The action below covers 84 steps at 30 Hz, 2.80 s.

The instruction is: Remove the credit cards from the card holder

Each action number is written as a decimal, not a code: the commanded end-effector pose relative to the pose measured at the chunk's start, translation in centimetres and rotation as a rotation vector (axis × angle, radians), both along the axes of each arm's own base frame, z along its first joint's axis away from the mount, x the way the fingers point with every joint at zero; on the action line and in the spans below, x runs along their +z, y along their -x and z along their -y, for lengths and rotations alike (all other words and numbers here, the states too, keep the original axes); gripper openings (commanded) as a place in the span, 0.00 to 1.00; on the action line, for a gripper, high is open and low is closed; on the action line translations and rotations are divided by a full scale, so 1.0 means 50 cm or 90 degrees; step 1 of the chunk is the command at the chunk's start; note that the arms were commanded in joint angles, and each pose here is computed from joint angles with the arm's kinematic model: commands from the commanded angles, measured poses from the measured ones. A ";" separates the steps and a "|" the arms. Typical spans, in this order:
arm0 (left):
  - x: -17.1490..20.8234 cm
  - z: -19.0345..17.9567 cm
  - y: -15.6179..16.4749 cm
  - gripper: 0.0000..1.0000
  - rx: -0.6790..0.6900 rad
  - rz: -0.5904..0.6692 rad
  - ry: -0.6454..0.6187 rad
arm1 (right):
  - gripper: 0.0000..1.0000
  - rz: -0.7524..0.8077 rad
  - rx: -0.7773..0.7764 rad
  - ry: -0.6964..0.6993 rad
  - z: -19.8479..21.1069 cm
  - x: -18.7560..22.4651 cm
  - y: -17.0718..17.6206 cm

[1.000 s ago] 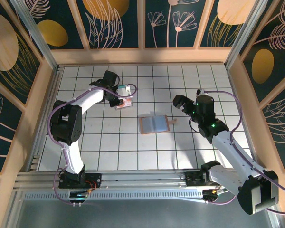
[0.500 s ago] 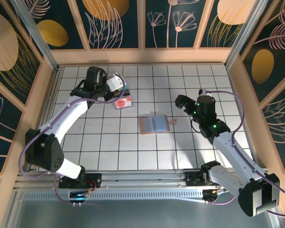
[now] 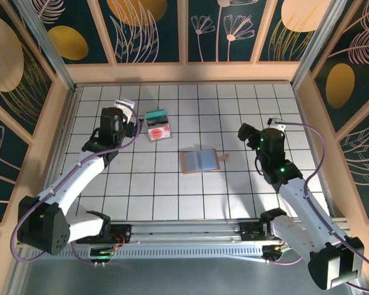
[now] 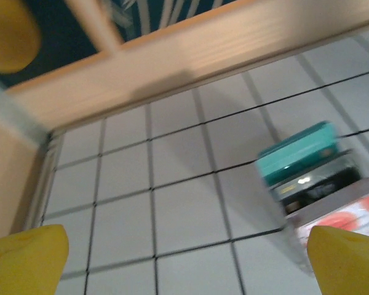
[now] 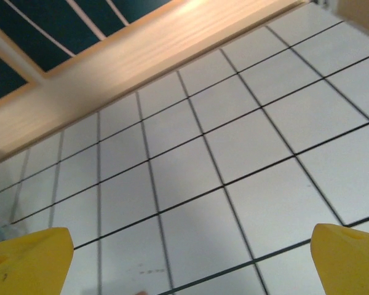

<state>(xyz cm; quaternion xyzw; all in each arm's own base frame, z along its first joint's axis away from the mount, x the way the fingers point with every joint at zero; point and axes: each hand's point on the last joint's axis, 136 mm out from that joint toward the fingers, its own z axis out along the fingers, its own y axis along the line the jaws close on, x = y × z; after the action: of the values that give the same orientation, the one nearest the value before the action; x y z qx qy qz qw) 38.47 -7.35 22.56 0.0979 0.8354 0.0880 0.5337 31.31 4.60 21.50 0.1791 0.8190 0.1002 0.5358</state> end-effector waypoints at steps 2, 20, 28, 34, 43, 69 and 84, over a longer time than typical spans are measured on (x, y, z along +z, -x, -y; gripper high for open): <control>-0.002 -0.105 0.032 0.99 0.201 0.074 0.056 | 0.99 0.025 -0.050 0.056 0.046 -0.007 -0.001; -0.070 -0.249 0.094 0.99 0.275 0.251 0.135 | 0.99 0.168 -0.095 0.185 0.125 -0.035 0.011; -0.110 -0.214 0.073 0.99 0.199 0.249 0.121 | 0.99 0.216 -0.090 0.173 0.142 -0.037 0.018; -0.113 -0.174 0.065 0.99 0.120 0.265 0.130 | 0.99 0.241 -0.095 0.169 0.147 -0.031 0.022; -0.130 -0.126 0.079 0.99 0.023 0.293 0.144 | 0.99 0.264 -0.109 0.164 0.162 -0.032 0.028; -0.176 -0.204 0.024 0.99 0.157 0.244 0.184 | 0.99 0.307 -0.054 0.145 0.158 -0.068 -0.004; -0.175 -0.205 0.025 0.99 0.158 0.246 0.183 | 0.99 0.280 0.035 0.136 0.139 -0.141 -0.066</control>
<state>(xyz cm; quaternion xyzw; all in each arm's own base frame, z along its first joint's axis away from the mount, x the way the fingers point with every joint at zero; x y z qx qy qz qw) 37.14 2.44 13.07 -0.0872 0.7384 0.0523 0.6667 33.77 -3.24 11.40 0.1098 0.7325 0.0380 0.6708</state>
